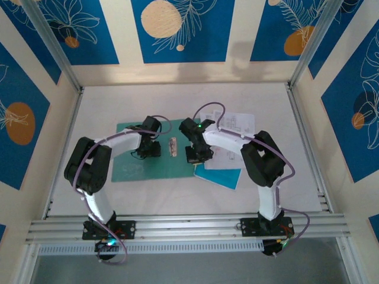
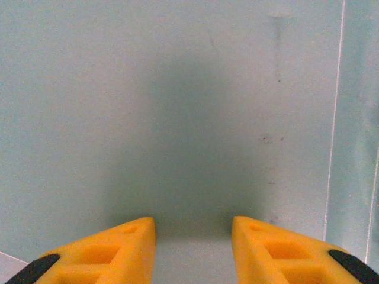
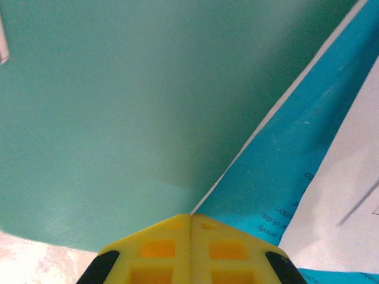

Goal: Put the files into the folder

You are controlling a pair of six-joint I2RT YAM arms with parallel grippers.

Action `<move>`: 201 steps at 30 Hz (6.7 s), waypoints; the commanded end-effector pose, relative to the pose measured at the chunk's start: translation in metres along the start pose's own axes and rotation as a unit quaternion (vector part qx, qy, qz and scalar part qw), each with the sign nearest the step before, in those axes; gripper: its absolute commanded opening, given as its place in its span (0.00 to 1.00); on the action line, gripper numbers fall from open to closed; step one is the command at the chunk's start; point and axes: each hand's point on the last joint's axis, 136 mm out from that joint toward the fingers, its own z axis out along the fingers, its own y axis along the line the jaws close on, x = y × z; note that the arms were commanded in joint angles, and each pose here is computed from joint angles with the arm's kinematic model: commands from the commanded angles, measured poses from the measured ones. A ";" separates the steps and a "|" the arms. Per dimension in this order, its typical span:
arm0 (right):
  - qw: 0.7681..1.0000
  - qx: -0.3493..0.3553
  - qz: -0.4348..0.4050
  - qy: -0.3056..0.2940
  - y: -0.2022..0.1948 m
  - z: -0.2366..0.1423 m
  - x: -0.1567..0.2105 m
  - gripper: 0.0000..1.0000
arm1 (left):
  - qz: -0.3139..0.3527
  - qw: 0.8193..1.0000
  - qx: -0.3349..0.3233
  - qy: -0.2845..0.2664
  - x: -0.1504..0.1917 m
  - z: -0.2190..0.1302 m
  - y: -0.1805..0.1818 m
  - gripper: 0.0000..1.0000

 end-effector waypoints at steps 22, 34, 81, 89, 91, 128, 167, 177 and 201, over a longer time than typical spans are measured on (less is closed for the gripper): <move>0.912 -0.063 0.405 0.001 -0.211 -0.022 -0.045 0.45 | 0.100 0.992 0.076 -0.027 -0.015 0.014 -0.104 0.39; 0.929 -0.031 0.362 0.064 -0.189 0.007 -0.024 0.43 | 0.121 0.987 0.080 -0.065 -0.007 -0.008 -0.130 0.42; 0.921 -0.081 0.381 -0.016 -0.181 -0.028 0.002 0.42 | 0.122 0.971 0.191 -0.074 0.064 -0.066 -0.221 0.55; 0.893 -0.088 0.442 -0.006 -0.228 -0.021 0.017 0.42 | 0.132 0.970 0.197 -0.053 0.035 -0.041 -0.257 0.57; 0.891 -0.088 0.446 0.002 -0.232 -0.016 0.019 0.41 | 0.133 0.972 0.188 -0.049 0.032 -0.035 -0.257 0.58; 0.898 -0.052 0.434 0.050 -0.233 0.009 0.034 0.40 | 0.114 0.969 0.206 -0.073 0.028 -0.032 -0.255 0.38; 0.940 -0.100 0.314 -0.088 -0.169 -0.081 0.002 0.67 | 0.083 0.993 0.033 -0.082 0.031 -0.071 -0.114 0.00; 0.964 -0.137 0.220 -0.065 -0.087 -0.063 -0.013 0.63 | 0.086 0.993 -0.049 -0.057 0.036 -0.071 -0.032 0.00; 0.971 -0.174 0.163 0.001 0.019 -0.003 -0.072 0.57 | 0.098 0.989 -0.104 -0.041 0.039 -0.064 0.014 0.00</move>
